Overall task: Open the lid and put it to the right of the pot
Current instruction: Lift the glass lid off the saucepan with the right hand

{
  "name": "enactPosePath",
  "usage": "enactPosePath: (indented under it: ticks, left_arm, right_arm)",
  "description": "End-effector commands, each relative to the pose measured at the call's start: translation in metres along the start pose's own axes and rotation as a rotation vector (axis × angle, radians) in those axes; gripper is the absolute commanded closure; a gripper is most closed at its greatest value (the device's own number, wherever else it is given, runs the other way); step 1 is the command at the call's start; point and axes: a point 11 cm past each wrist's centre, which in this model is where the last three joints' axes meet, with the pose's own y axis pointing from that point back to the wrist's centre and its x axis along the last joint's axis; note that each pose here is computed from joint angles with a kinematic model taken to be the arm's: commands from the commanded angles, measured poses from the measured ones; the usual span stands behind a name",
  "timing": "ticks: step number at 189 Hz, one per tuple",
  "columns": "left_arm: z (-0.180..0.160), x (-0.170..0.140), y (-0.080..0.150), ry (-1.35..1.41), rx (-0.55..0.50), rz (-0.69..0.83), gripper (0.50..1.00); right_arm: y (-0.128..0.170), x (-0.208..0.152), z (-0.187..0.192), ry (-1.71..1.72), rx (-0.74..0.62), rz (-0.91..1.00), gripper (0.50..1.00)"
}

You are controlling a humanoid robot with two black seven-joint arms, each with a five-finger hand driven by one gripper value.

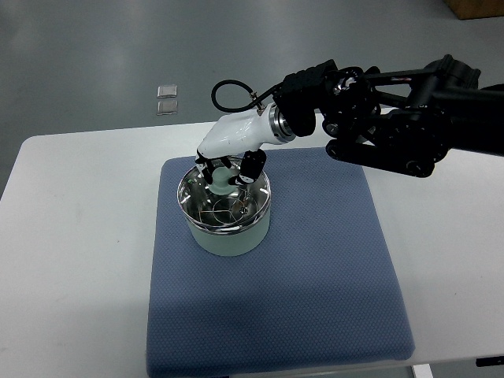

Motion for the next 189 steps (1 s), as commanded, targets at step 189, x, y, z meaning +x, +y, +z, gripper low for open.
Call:
enactPosePath:
  ticks: [189]
  left_arm:
    - [0.000, 0.000, 0.000, 0.000, 0.000, 0.000, 0.500]
  right_arm:
    - [0.092, -0.065, 0.100, -0.155, -0.258, -0.013, 1.000]
